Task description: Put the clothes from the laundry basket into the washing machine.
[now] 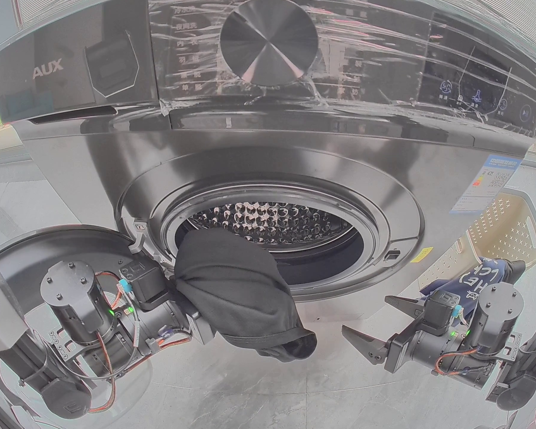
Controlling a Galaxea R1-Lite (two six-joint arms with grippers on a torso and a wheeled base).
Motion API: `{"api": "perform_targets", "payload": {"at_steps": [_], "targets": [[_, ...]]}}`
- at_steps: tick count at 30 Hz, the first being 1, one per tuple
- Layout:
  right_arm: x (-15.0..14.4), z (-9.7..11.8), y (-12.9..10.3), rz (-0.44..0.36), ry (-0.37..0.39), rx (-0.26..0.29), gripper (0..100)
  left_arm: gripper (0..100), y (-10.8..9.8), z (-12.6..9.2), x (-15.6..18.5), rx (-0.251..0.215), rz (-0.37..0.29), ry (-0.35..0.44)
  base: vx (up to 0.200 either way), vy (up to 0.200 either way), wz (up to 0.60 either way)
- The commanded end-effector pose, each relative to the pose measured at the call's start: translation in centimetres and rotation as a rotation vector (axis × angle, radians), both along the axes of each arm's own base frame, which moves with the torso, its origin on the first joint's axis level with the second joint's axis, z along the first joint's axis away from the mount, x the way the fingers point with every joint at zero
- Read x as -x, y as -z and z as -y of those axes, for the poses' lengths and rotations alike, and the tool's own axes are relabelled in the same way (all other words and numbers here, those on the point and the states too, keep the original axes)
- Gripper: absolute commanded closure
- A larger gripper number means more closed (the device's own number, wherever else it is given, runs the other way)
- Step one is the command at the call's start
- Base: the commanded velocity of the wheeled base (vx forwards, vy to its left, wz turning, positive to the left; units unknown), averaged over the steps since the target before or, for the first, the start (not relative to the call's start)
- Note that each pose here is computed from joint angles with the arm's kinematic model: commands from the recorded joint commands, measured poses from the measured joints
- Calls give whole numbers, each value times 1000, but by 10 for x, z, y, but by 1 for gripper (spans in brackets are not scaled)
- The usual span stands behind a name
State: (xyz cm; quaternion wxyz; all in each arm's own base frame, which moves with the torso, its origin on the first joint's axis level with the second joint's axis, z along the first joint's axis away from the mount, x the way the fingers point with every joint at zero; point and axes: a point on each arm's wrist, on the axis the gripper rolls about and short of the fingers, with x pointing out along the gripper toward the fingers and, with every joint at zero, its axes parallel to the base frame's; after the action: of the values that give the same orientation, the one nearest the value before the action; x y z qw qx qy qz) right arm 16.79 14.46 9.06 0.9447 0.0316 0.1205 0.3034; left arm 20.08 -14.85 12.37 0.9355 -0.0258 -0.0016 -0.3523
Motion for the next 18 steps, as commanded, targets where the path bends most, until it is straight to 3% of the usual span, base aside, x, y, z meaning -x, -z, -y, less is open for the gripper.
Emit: {"api": "perform_targets", "payload": {"at_steps": [1,8,14,18], "targets": [[3,-2,0,0,-13,-1,0,100,2,3,0,-4,-8,7,0,0,0],[4,-1,1,-7,-17,5,0,100,9,3,2,-11,-45,15,0,0,0],[9,-3,-4,7,-36,-12,0,100,17,20,2,-13,-73,45,0,0,0],[16,-3,-2,1,-59,3,0,100,21,43,-20,0,-47,63,0,0,0]]}}
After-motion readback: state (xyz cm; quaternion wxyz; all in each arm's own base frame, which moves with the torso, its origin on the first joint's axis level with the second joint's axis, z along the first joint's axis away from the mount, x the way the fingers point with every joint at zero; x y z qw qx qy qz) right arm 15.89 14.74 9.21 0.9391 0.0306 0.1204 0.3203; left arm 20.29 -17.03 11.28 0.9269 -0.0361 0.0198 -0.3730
